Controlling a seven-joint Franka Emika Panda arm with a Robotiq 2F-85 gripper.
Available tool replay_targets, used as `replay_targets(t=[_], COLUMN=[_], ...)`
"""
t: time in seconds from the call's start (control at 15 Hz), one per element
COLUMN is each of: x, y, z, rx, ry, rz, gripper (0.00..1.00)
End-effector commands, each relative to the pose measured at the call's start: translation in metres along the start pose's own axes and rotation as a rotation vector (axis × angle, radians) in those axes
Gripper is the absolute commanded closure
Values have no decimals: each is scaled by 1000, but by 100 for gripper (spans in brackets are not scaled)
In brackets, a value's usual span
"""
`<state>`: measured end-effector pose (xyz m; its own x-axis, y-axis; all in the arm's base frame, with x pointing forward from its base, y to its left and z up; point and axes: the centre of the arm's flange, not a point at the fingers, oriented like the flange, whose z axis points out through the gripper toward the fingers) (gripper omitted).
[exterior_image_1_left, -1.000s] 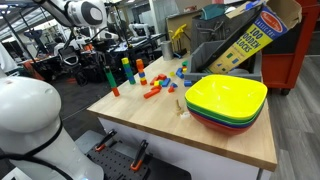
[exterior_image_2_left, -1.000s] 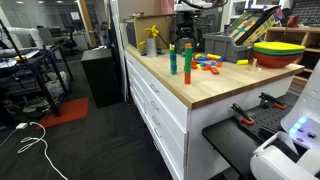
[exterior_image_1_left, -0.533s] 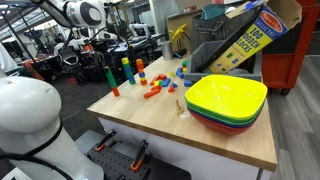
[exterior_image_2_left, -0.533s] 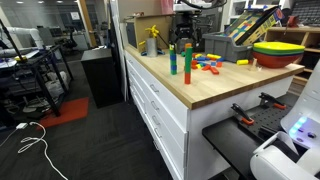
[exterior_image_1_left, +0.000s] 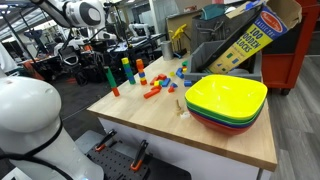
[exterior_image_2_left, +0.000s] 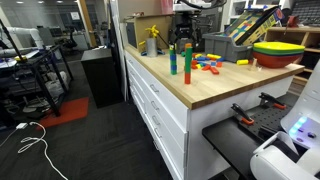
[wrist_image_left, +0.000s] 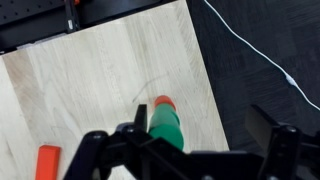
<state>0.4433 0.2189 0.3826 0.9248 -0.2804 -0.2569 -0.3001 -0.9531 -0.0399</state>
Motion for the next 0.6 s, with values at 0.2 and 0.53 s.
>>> replay_targets(t=[0.2,0.53], x=[-3,-2], y=[-6,-7], z=[-7,-9], rx=[19,19], ry=[12,14], rz=[-2,-4], gripper=[0,0])
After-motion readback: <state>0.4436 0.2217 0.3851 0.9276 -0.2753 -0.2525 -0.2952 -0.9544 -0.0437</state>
